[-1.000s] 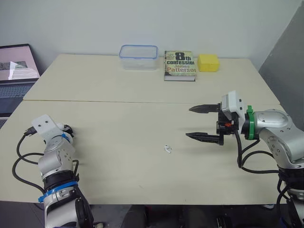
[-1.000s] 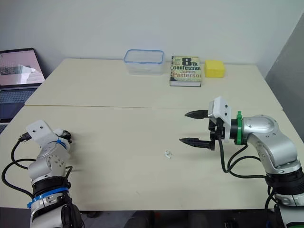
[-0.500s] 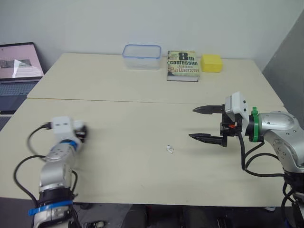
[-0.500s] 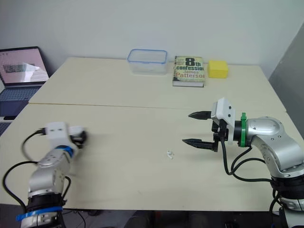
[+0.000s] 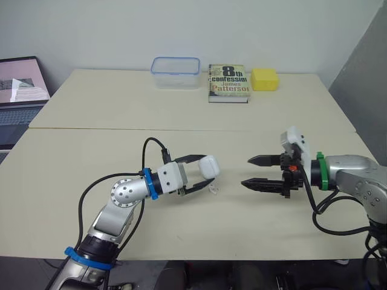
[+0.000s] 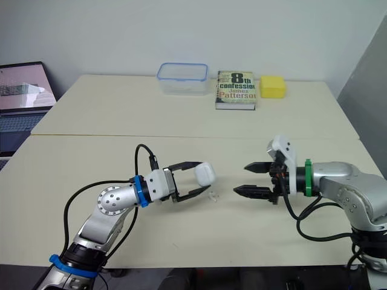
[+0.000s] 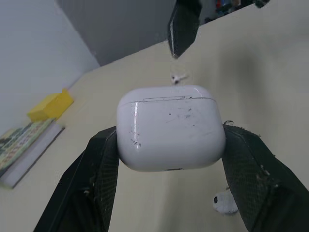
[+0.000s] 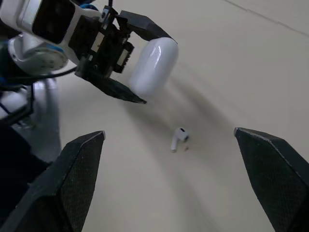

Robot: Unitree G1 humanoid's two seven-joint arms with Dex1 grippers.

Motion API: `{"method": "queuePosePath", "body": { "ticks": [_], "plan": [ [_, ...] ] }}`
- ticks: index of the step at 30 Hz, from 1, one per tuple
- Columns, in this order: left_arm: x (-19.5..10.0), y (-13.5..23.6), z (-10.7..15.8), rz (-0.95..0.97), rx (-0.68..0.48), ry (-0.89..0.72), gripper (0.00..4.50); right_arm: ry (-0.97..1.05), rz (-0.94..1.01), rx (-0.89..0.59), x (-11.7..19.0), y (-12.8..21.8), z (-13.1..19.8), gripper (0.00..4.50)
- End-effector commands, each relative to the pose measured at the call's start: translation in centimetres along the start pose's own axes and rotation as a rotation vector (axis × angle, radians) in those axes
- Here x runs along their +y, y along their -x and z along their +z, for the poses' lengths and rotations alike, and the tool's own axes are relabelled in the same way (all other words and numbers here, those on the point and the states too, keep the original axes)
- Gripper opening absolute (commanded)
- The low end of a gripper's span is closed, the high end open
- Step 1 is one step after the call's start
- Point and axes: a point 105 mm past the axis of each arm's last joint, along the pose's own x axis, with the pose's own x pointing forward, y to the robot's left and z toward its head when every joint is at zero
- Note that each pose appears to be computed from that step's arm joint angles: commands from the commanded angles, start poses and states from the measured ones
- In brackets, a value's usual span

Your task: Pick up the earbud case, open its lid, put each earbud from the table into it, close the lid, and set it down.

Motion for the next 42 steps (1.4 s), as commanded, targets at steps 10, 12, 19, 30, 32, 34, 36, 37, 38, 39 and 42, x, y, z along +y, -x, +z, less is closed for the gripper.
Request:
{"method": "queuePosePath", "body": {
  "ticks": [10,12,19,30,32,34,36,37,38,39,42],
  "plan": [
    [0.1,-0.5,1.5,-0.01,-0.12,-0.115,2.76,-0.231,0.128,-0.058,0.9,-3.1,1.0,4.5],
    [0.0,-0.5,1.6,-0.01,-0.124,-0.122,2.76,-0.246,0.138,-0.062,0.8,-3.3,1.0,4.5],
    [0.2,-0.5,1.6,0.014,-0.129,-0.131,2.76,-0.289,0.174,-0.072,0.6,-4.3,1.0,4.5],
    [0.5,-0.5,1.5,0.043,-0.122,-0.134,2.76,-0.277,0.183,-0.065,0.6,-5.1,1.0,1.84],
    [0.6,-0.6,1.6,0.045,-0.126,-0.135,2.76,-0.277,0.184,-0.064,0.5,-5.1,1.1,1.16],
    [0.5,-0.7,1.6,0.046,-0.13,-0.135,2.76,-0.278,0.188,-0.063,0.6,-5.1,1.1,0.74],
    [0.4,-0.8,1.7,0.038,-0.137,-0.135,2.76,-0.281,0.191,-0.064,0.6,-5.1,1.1,0.74],
    [0.3,-0.8,1.7,0.035,-0.14,-0.132,2.76,-0.282,0.191,-0.064,0.6,-5.1,1.1,0.74],
    [0.2,-0.8,1.7,0.032,-0.141,-0.133,2.76,-0.283,0.192,-0.064,0.6,-5.1,1.1,0.74],
    [0.2,-0.9,1.8,0.036,-0.143,-0.136,2.76,-0.285,0.192,-0.064,0.6,-5.1,1.1,0.74],
    [0.2,-0.7,1.8,0.031,-0.157,-0.113,2.76,-0.289,0.197,-0.061,0.6,-5.0,1.1,0.74]
  ]
}}
